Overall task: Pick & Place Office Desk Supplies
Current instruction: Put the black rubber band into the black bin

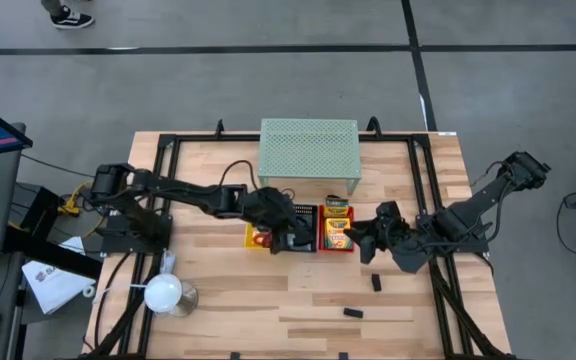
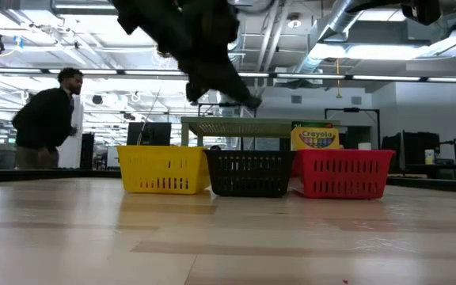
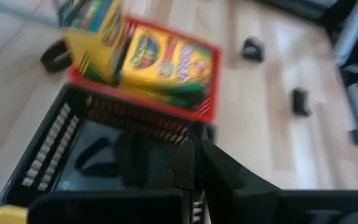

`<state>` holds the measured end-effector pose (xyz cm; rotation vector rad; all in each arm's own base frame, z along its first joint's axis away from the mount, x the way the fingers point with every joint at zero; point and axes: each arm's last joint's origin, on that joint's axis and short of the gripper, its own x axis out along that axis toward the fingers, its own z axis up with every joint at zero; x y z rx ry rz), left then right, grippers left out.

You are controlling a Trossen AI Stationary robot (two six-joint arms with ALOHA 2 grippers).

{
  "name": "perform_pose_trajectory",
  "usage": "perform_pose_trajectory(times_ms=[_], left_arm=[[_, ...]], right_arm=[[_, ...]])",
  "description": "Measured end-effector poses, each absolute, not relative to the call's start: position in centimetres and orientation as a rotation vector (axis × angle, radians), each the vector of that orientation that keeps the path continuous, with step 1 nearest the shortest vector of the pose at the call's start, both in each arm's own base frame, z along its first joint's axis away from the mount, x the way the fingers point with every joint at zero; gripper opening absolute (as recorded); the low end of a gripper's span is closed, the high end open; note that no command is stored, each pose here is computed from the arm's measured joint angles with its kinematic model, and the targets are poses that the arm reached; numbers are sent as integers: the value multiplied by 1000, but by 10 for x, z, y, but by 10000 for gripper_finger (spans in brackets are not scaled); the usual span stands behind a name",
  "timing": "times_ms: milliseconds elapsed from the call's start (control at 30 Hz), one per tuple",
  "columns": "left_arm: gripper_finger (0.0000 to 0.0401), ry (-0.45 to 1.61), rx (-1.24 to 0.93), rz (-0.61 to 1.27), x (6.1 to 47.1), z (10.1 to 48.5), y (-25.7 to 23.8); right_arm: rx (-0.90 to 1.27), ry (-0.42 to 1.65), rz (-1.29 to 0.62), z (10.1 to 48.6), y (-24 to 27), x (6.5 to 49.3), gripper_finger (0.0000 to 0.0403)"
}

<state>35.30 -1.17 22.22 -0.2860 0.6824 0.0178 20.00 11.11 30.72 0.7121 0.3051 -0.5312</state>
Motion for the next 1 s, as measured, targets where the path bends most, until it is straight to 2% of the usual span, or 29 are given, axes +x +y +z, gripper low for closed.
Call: perform_pose_trajectory(times_ms=[367, 767, 1000], left_arm=[[22, 709, -274, 124, 369, 188, 3], [149, 673, -269, 159, 370, 191, 20], [186, 655, -281, 138, 371, 192, 22]], right_arm=[[754, 301, -556, 306, 108, 200, 173], [789, 321, -560, 305, 108, 199, 173], [805, 324, -563, 304, 108, 198, 173]])
